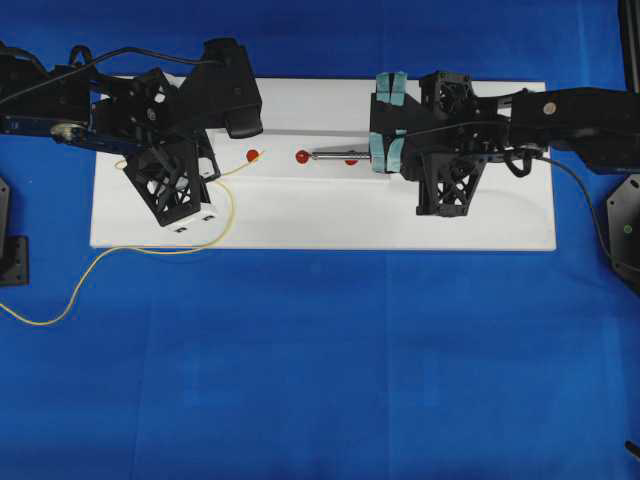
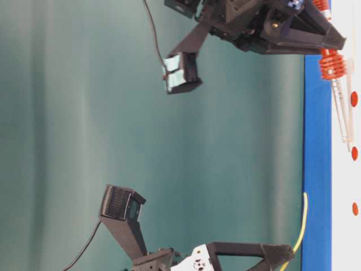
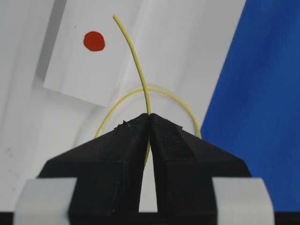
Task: Touch the tip of the soldering iron to the tip of the solder at the mark.
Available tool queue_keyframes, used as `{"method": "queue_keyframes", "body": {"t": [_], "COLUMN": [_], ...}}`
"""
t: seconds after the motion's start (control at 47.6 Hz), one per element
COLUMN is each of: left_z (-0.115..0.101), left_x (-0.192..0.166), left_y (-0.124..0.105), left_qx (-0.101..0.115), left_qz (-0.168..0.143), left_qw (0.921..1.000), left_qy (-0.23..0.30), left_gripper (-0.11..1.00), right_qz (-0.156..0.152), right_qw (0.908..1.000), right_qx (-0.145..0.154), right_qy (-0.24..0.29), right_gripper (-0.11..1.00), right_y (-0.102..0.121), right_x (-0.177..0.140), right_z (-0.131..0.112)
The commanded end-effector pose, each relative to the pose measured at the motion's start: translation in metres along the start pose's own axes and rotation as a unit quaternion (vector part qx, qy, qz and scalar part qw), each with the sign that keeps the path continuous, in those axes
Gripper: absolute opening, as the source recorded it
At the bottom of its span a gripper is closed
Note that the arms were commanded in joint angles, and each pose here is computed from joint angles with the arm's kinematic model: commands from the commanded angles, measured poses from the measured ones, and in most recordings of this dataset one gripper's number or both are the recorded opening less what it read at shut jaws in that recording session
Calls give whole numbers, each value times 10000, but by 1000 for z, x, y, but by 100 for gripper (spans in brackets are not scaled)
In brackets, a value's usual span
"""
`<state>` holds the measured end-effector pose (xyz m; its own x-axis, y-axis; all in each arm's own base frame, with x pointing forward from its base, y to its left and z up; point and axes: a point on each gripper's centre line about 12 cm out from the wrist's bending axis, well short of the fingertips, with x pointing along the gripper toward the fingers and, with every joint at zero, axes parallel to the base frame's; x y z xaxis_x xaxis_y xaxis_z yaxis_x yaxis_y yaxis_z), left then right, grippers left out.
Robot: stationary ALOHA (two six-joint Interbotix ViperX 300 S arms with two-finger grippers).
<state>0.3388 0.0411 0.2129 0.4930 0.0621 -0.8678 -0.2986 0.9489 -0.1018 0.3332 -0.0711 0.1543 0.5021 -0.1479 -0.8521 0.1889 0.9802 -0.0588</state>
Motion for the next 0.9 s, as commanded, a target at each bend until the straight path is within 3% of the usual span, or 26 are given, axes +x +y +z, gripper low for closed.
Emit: {"method": "queue_keyframes", "body": {"t": [0.0, 0.273, 0.546, 0.652, 0.883], "left_z": [7, 4, 7, 18, 50], "left_x": [-11, -11, -10, -7, 17], "left_y": [-2, -2, -2, -5, -17], "left_qx": [26, 25, -43, -128, -59], "left_qz": [-48, -42, -51, -66, -69], "left_qw": [9998, 9998, 9997, 9996, 9998], "left_qy": [-209, -203, -217, -253, -150], "left_gripper": [1, 1, 1, 1, 1], "right_qz": [-27, -103, -174, -192, -245], "right_qw": [9994, 9968, 9980, 9982, 9982], "right_qx": [4, -27, 120, 141, 132], "right_qy": [-352, -790, -596, -541, -524], "right_gripper": [6, 6, 6, 6, 6], "right_y": [-2, -6, -10, -11, -14], "right_x": [-24, -70, -85, -85, -84], "right_z": [11, -8, -34, -35, -36]}}
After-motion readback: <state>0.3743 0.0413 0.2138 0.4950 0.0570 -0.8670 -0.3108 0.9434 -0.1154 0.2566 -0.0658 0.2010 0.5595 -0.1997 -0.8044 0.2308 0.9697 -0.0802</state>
